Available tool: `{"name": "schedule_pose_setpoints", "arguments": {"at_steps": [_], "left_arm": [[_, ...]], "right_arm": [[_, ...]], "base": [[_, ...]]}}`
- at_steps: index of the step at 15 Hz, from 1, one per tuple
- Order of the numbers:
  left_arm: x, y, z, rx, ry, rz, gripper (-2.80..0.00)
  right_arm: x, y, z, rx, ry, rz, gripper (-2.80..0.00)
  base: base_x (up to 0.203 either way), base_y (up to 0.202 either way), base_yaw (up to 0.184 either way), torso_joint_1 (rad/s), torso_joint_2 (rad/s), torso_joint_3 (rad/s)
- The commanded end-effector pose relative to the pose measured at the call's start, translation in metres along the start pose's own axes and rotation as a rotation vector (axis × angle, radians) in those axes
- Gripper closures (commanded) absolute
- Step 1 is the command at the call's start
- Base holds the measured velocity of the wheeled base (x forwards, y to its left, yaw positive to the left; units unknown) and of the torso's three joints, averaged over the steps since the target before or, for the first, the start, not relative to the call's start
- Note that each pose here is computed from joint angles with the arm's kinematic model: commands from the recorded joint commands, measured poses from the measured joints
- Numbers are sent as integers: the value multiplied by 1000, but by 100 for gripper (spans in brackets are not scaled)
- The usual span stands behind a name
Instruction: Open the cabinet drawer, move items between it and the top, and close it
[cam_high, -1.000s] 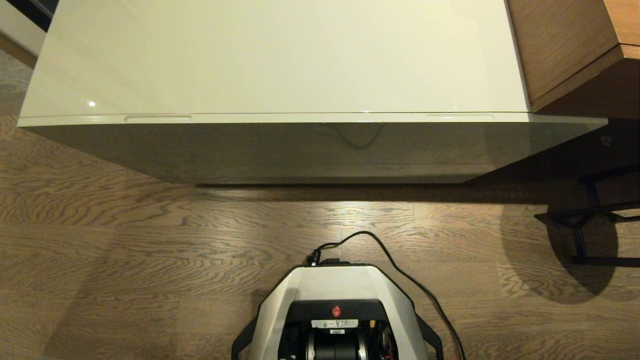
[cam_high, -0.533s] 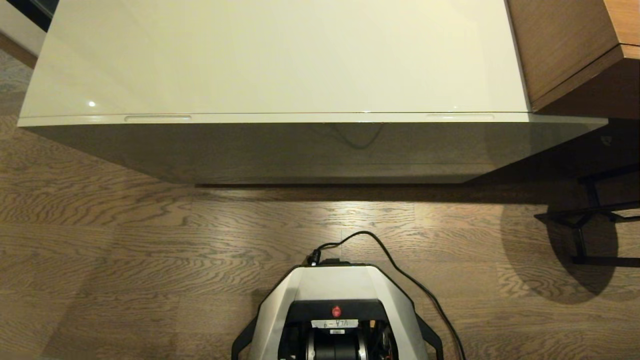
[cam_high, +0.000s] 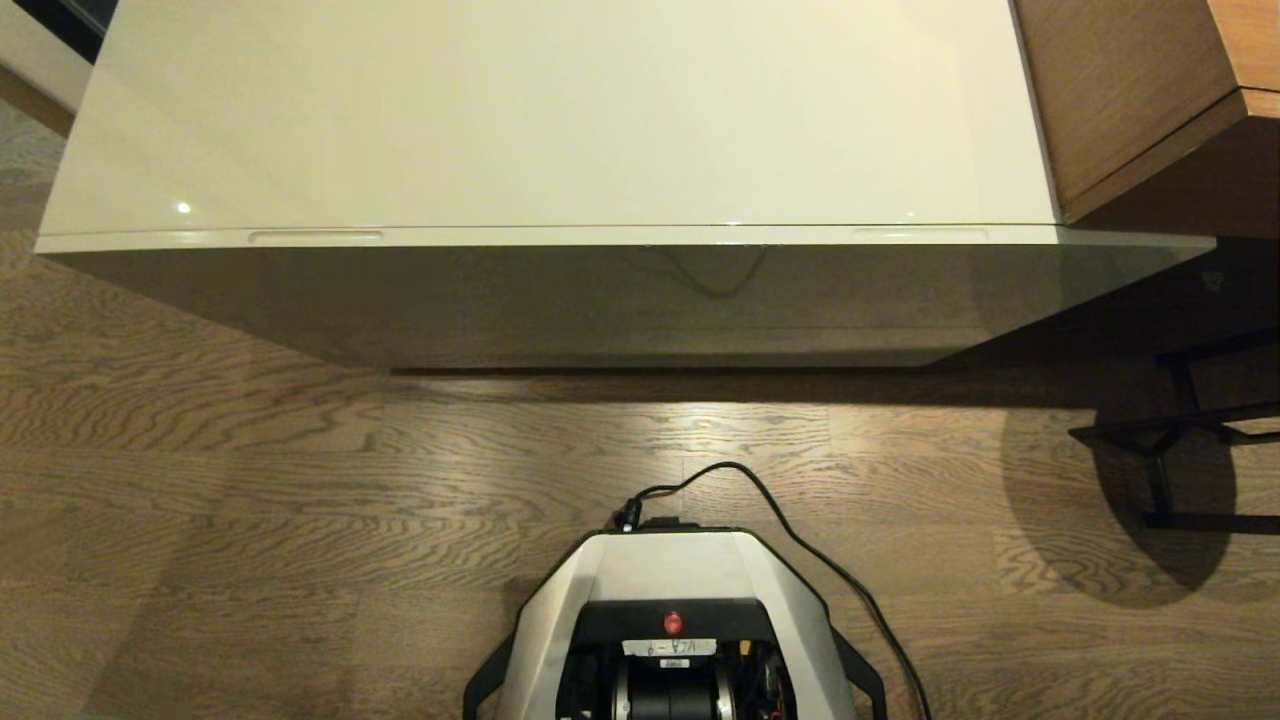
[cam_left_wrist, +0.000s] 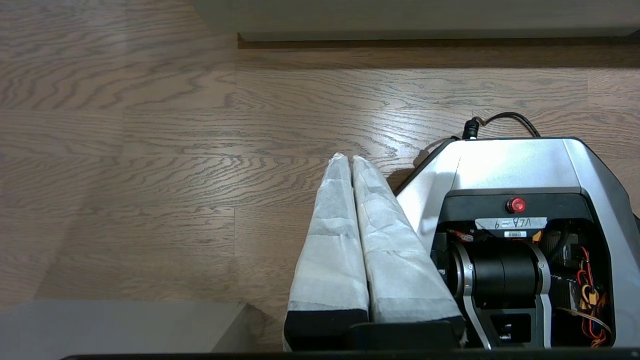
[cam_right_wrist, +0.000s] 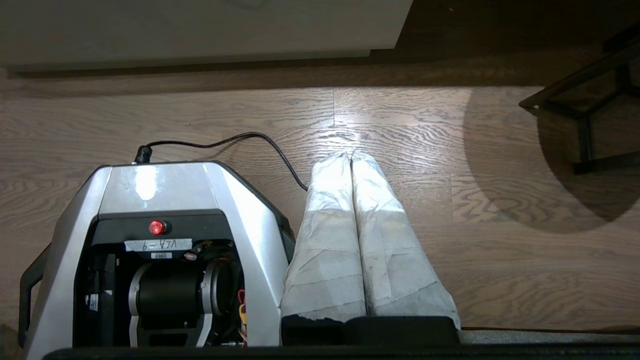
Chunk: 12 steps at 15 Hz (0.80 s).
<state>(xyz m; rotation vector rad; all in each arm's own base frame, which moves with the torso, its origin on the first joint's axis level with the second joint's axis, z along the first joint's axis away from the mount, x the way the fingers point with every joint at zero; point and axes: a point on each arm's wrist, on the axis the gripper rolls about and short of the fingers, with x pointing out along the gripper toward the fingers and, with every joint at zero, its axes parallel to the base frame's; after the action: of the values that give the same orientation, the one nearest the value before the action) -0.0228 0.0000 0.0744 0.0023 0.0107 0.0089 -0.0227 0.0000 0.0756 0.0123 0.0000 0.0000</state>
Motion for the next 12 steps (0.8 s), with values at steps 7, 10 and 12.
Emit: {"name": "schedule_pose_setpoints", "arguments": {"at_steps": [7,10,12], "left_arm": [[0,0,0,-1,2,0,0],[0,0,0,-1,2,1,0],[0,0,0,-1,2,0,0]], "right_arm": [[0,0,0,0,2,0,0],[0,0,0,0,2,0,0],[0,0,0,0,2,0,0]], "base": [[0,0,0,0,0,0],[0,0,0,0,0,0],[0,0,0,0,0,0]]}}
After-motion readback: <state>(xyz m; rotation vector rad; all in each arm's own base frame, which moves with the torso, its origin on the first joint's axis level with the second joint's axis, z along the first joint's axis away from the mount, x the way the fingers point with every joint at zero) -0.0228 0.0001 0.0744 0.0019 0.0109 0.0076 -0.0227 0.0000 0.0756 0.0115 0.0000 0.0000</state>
